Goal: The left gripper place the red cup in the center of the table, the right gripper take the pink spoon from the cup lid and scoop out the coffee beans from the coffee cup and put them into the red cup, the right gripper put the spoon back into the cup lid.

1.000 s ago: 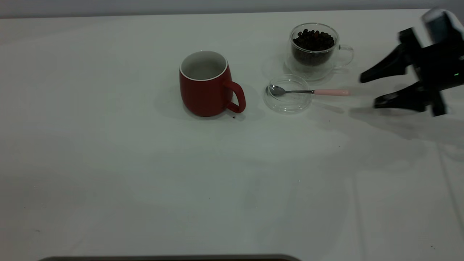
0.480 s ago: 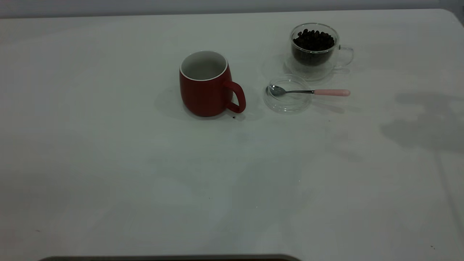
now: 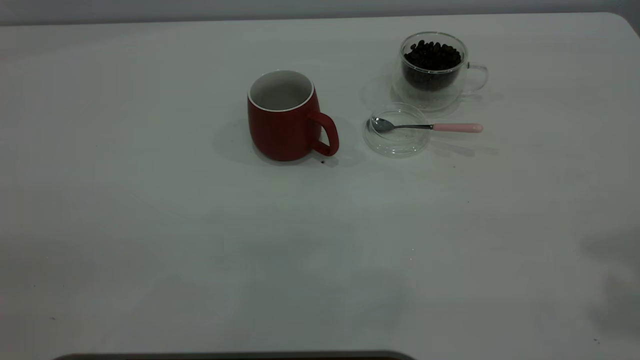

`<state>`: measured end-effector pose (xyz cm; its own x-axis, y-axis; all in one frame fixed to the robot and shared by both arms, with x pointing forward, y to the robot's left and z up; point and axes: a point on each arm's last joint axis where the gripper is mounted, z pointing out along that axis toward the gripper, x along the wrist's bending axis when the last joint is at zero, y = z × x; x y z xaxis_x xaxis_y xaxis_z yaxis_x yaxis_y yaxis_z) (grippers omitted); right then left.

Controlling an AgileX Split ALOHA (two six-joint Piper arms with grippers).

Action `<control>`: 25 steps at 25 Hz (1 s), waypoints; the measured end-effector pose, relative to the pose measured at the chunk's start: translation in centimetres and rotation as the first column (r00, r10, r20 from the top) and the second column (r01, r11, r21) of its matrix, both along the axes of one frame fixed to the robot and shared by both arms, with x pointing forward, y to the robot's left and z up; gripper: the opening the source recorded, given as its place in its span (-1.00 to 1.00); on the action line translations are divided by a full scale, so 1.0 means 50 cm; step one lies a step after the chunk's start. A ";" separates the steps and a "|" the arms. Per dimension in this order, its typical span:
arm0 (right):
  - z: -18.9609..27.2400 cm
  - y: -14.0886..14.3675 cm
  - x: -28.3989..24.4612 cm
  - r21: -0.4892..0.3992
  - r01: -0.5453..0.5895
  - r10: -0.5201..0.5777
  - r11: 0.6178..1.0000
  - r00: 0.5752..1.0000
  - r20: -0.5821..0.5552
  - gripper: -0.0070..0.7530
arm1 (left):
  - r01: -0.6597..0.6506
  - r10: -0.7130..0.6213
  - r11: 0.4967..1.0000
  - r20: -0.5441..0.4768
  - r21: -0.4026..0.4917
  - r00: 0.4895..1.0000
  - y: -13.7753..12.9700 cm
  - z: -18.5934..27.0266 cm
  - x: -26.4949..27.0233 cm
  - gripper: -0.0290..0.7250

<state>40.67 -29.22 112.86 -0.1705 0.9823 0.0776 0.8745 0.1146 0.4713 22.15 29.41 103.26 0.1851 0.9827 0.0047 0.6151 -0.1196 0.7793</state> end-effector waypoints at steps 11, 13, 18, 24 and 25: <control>-0.111 0.000 -0.202 -0.012 0.107 -0.105 0.994 0.986 0.126 0.50 | 0.000 0.000 1.000 0.000 0.000 1.000 0.000 0.000 0.000 0.63; -0.137 0.000 -0.213 -0.006 0.120 -0.118 0.993 0.981 0.156 0.50 | 0.000 0.000 1.000 0.000 0.000 1.000 0.000 0.000 0.000 0.63; -0.173 0.000 -0.245 -0.009 0.122 -0.117 0.992 0.970 0.215 0.50 | 0.000 0.000 1.000 0.000 0.000 1.000 0.000 0.000 0.000 0.63; -0.178 0.000 -0.279 -0.019 0.122 -0.109 0.992 0.942 0.316 0.50 | 0.000 0.000 1.000 0.000 0.000 1.000 0.000 0.000 0.000 0.63; -0.180 -0.001 -0.285 -0.022 0.123 -0.109 0.992 0.938 0.329 0.50 | 0.000 0.000 1.000 0.000 0.000 1.000 0.000 0.000 0.000 0.63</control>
